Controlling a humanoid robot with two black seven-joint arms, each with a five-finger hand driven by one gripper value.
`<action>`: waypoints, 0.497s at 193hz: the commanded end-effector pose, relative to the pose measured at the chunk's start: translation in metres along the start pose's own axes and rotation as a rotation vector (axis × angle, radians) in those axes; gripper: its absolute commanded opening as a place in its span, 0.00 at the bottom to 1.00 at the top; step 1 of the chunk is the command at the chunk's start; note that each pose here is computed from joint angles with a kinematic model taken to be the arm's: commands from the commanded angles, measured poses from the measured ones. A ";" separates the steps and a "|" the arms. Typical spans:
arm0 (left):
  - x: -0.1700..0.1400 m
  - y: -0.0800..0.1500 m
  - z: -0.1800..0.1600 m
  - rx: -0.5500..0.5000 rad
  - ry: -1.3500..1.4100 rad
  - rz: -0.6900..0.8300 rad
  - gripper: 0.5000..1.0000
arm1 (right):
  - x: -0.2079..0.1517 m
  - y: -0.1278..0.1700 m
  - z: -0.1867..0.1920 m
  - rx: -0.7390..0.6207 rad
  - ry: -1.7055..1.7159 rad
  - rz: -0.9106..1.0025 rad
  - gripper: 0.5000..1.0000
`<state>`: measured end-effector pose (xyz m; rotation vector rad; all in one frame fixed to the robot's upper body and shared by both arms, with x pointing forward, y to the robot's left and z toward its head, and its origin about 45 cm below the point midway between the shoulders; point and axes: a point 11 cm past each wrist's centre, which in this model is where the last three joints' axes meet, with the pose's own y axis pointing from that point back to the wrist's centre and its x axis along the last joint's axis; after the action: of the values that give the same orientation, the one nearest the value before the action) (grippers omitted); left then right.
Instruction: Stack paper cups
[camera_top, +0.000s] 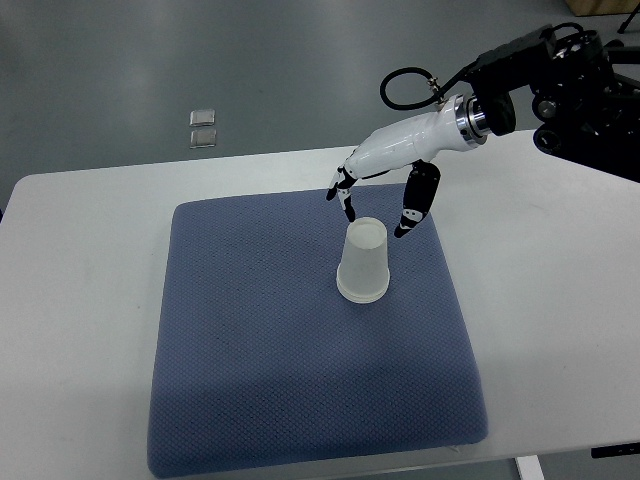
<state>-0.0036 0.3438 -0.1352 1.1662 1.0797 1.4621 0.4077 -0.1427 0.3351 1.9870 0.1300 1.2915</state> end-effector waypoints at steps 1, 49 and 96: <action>0.000 0.000 0.000 0.000 0.000 0.000 1.00 | 0.003 0.003 0.006 -0.019 -0.006 0.011 0.79; 0.000 0.000 0.000 0.000 0.000 0.000 1.00 | 0.029 0.012 0.021 -0.012 -0.109 0.168 0.79; 0.000 0.000 0.000 0.000 0.000 0.000 1.00 | 0.038 0.010 0.043 0.085 -0.425 0.389 0.79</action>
<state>-0.0036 0.3438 -0.1352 1.1661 1.0797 1.4621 0.4496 -0.1531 0.3666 2.2541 -0.2859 1.1800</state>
